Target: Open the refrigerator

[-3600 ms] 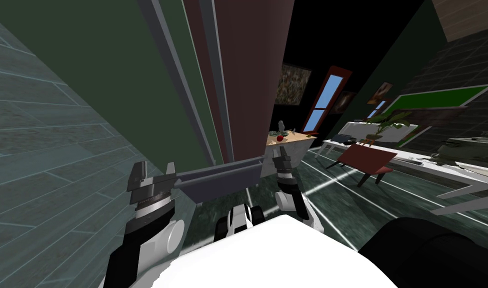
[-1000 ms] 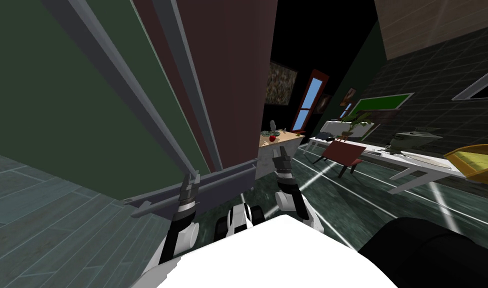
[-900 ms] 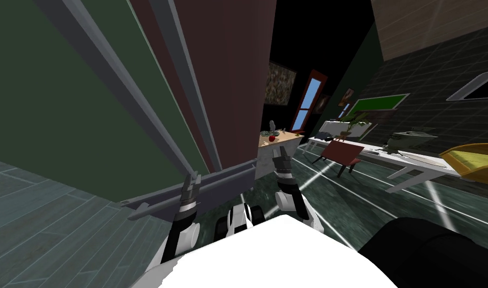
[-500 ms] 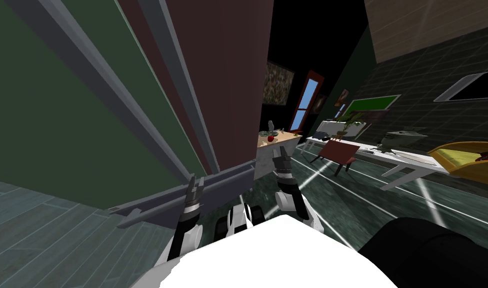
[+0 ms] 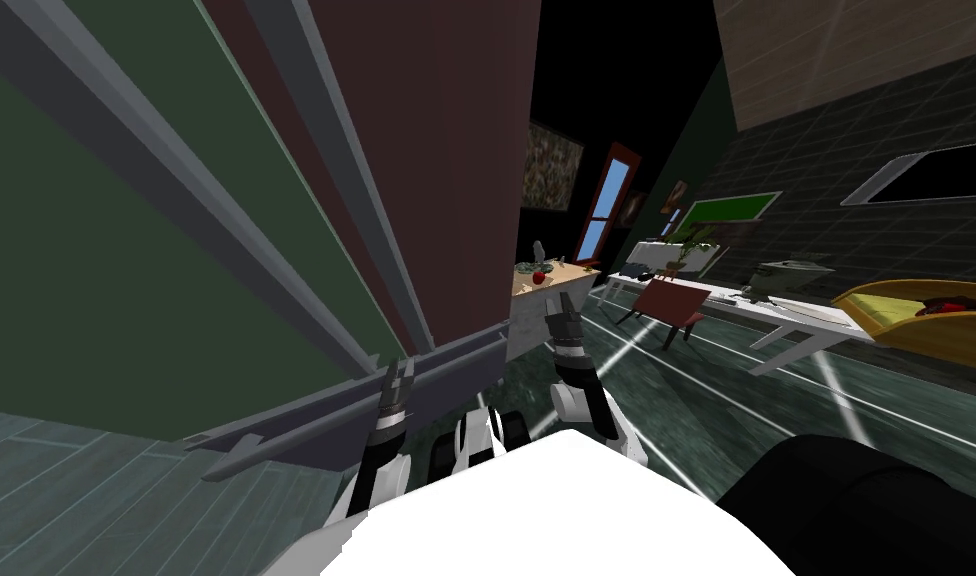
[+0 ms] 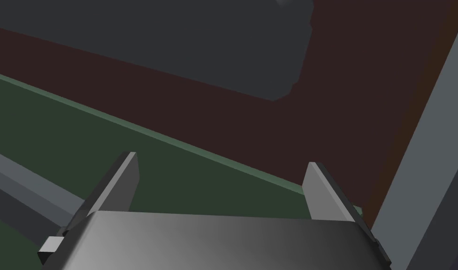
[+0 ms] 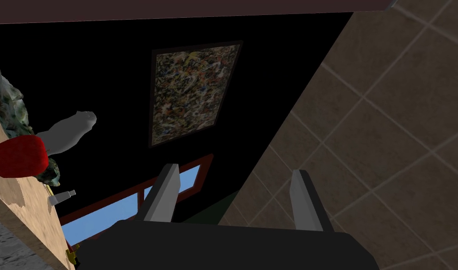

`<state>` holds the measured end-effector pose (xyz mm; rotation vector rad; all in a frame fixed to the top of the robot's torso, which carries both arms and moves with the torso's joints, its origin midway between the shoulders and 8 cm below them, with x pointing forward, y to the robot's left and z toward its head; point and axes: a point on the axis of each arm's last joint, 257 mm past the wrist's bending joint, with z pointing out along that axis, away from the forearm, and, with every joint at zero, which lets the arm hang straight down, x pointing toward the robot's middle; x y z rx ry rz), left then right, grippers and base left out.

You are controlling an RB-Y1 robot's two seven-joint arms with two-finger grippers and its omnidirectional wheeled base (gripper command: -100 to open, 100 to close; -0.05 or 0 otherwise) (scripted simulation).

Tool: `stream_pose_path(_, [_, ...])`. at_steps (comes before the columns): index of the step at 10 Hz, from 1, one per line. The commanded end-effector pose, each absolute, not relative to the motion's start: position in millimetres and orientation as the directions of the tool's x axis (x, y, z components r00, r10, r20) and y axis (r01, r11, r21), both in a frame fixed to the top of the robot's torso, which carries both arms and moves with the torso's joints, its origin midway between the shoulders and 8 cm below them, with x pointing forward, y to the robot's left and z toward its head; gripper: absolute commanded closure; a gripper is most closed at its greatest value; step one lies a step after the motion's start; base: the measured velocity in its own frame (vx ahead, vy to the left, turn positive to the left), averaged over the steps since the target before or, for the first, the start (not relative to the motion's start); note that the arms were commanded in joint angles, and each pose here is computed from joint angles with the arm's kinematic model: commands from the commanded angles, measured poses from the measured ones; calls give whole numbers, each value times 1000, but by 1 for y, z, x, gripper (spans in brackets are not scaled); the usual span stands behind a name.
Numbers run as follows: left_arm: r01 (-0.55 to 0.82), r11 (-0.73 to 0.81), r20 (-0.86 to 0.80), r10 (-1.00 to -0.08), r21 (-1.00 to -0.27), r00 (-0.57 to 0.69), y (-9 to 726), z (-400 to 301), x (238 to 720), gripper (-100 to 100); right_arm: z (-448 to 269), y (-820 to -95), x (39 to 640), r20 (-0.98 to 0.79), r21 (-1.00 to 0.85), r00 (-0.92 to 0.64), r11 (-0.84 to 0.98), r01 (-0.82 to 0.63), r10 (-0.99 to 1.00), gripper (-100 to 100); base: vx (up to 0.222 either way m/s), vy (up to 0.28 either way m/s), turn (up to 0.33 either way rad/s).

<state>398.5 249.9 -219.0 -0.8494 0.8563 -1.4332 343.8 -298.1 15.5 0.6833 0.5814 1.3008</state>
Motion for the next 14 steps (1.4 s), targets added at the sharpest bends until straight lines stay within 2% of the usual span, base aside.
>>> stream_pose_path(1, [445,-36,21,-999,-895,-40,244,-234,397,-100,15,-298,344,-9,738,179,127,-663,984,0,19,-11,-34])
stream_pose_path(9, [406,-73,53,-997,-911,-61,227,-267,393,-100,15,-298,344,-9,738,179,127,-663,984,0,25,-12,-31])
stream_pose_path(14, [408,-68,53,-997,-911,-49,246,-256,428,-100,15,-298,344,-9,738,179,127,-663,984,0,-49,-28,-17])
